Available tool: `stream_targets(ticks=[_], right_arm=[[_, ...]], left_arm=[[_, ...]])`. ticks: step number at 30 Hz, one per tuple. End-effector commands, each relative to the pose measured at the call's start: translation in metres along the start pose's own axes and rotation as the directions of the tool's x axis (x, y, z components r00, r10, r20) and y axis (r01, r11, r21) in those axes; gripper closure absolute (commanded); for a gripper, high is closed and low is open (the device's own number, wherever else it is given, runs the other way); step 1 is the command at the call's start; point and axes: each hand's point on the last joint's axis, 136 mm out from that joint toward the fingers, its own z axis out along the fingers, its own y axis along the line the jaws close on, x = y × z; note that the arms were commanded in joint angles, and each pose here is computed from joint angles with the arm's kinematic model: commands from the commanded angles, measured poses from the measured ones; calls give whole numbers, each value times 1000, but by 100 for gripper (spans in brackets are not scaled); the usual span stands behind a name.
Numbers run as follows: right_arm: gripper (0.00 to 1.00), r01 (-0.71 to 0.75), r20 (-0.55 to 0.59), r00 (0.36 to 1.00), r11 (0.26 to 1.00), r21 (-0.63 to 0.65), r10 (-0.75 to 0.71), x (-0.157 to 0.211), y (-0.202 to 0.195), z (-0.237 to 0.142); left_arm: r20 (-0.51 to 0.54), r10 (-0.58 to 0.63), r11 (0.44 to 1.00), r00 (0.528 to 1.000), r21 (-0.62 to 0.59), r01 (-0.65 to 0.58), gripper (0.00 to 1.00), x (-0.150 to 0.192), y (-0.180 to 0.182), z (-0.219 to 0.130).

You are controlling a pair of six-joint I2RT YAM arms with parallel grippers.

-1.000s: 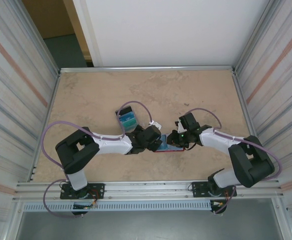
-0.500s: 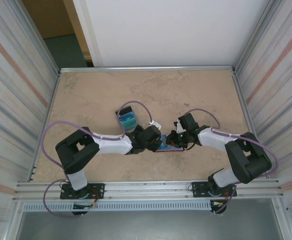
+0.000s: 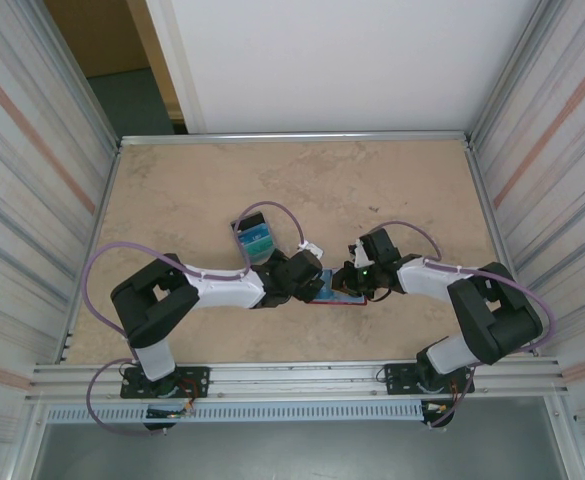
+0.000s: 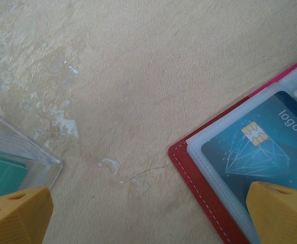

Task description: Take the credit cards out of the card holder

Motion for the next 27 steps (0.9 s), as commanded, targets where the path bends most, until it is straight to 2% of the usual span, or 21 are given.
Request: stream_targets(ticks=[1,11,19,27], right_arm=[[87,-19,-14,1000,998,-67,18,0,8,2],[87,-34,-28,999,993,-111,32,-1,12,8],[99,-38,-38,999,992,-120,33,1,11,9],[100,-37,-54,998,996,-79,33,6,3,9]], left_arm=[[-91,46,999,995,-18,-48,1,26,4,2],[-116,49,999,992,9,-48,1,33,-9,-7],[-119,28,1000,993,6,-28,1,35,-7,-16],[-112,6,1000,994,-14,-8,1,34,-1,-27]])
